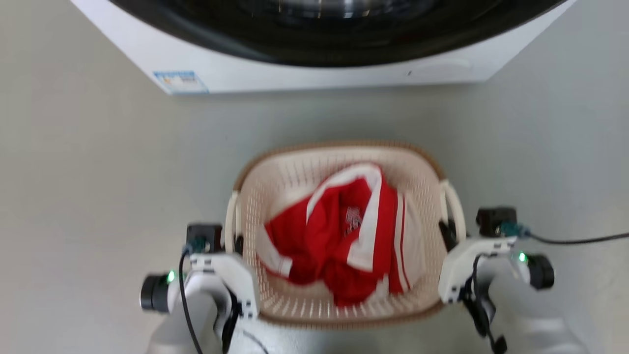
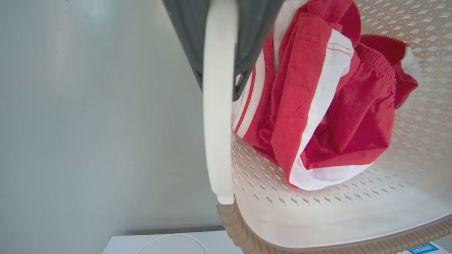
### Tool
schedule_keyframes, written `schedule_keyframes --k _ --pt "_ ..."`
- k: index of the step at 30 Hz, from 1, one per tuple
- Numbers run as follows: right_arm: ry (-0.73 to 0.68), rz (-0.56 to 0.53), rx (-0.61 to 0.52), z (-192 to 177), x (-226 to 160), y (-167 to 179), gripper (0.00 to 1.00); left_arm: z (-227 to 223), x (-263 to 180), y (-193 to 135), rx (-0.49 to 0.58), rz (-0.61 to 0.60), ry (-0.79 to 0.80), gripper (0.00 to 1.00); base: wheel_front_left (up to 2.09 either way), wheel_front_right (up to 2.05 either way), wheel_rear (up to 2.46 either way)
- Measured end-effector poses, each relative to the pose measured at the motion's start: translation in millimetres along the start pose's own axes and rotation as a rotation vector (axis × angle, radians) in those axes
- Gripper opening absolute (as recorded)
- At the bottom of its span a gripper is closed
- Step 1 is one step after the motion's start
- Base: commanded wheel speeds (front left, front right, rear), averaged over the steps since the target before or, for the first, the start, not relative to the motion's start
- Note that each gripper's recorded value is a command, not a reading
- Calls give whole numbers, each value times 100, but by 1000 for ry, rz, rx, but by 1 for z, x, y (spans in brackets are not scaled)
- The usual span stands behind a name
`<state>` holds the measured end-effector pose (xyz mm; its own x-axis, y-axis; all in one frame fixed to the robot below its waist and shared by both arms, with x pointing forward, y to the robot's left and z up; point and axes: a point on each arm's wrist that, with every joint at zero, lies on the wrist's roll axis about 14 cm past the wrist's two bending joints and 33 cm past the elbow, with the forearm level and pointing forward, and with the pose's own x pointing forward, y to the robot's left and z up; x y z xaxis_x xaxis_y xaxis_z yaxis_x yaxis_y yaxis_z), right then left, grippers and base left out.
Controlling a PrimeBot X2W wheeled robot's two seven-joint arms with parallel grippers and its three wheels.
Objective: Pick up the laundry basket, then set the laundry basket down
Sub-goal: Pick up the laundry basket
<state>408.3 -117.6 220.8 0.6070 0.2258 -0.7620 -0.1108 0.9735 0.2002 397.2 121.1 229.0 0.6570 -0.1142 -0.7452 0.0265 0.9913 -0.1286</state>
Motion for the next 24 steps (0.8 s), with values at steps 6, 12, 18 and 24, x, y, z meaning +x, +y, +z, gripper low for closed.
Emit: schedule_keyframes --k 6,12,18,24 --pt "39 8 14 -19 -39 9 0 -18 -35 -4 -15 0 23 0 0 0 0" --pt "44 13 23 -34 -76 16 0 -32 -68 -11 -3 -17 22 0 0 0 0" --pt "26 15 28 -45 -102 21 0 -42 -91 -16 -3 -26 15 0 0 0 0" --pt "-1 18 35 -53 -121 25 0 -44 -108 -20 23 -37 -17 0 0 0 0"
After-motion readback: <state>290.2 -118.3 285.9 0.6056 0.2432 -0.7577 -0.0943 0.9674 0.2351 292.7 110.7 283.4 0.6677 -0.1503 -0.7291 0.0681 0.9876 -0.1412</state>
